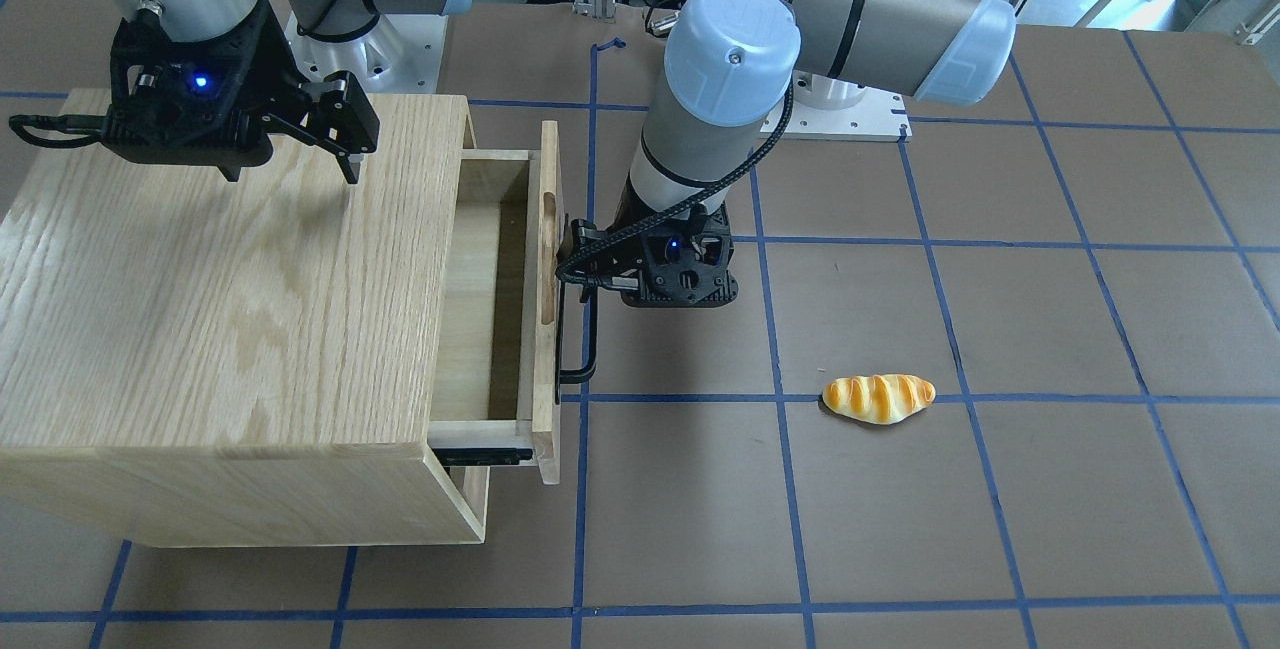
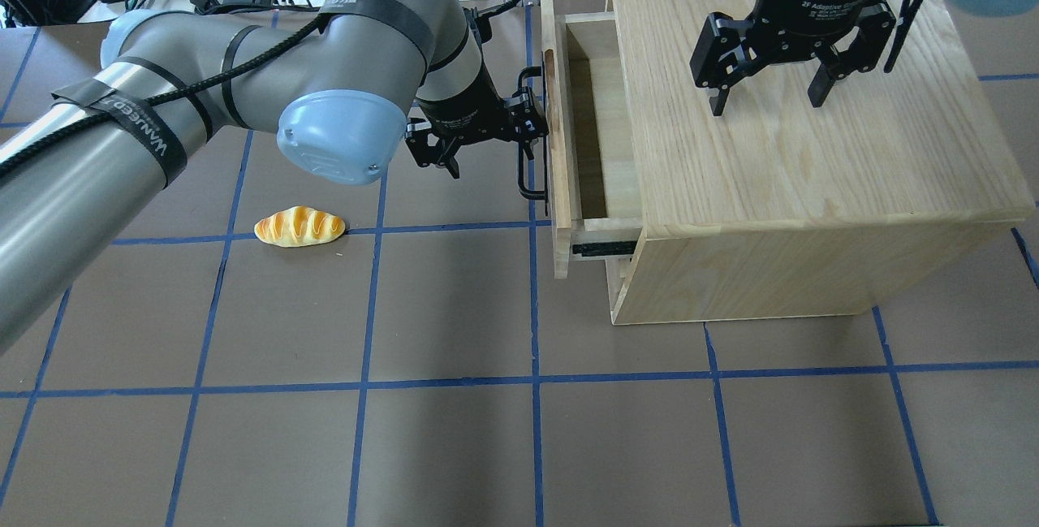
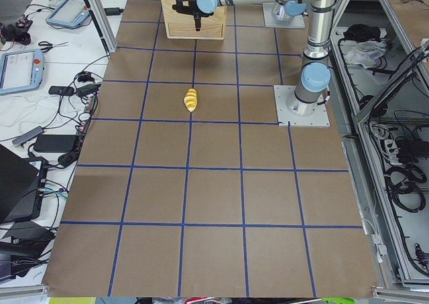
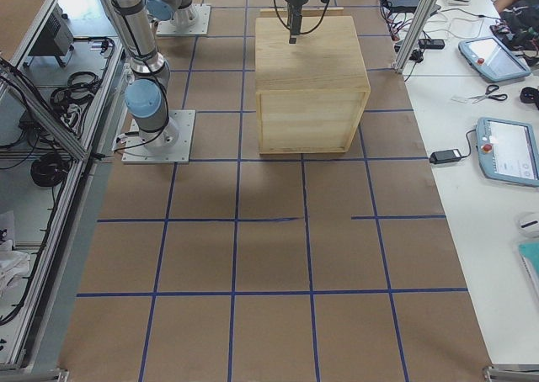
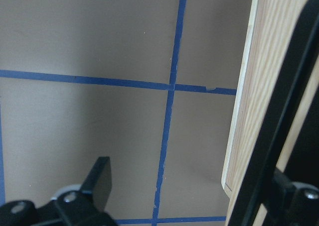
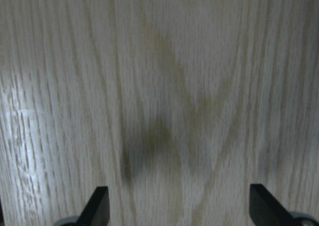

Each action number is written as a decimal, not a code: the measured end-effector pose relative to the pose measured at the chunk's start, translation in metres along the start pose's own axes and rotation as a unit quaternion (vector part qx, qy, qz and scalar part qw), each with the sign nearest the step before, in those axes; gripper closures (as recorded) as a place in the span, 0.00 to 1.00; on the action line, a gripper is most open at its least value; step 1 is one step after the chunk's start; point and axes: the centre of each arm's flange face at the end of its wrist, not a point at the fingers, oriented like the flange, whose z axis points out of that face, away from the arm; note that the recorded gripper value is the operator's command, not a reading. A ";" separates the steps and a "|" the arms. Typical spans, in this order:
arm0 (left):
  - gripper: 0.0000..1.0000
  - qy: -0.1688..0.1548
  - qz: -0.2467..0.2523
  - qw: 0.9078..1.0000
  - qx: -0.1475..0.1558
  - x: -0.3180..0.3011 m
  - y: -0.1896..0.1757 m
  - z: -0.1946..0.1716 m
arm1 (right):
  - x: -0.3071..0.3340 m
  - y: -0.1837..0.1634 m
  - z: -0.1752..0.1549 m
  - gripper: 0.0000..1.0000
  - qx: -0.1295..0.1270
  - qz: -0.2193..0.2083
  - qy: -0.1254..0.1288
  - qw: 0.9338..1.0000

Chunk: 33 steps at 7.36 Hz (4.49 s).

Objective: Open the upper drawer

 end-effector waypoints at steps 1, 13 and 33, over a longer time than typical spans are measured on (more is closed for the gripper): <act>0.00 -0.007 0.002 1.000 0.000 -0.009 -0.004 -0.002 | 0.000 0.000 0.000 0.00 0.000 0.000 0.000 1.000; 0.00 -0.018 0.018 1.000 -0.017 -0.074 -0.019 -0.029 | 0.000 0.000 0.001 0.00 -0.001 0.000 0.000 1.000; 0.00 -0.081 0.044 0.995 0.034 -0.175 0.015 -0.173 | 0.000 0.000 0.000 0.00 0.000 0.000 0.000 1.000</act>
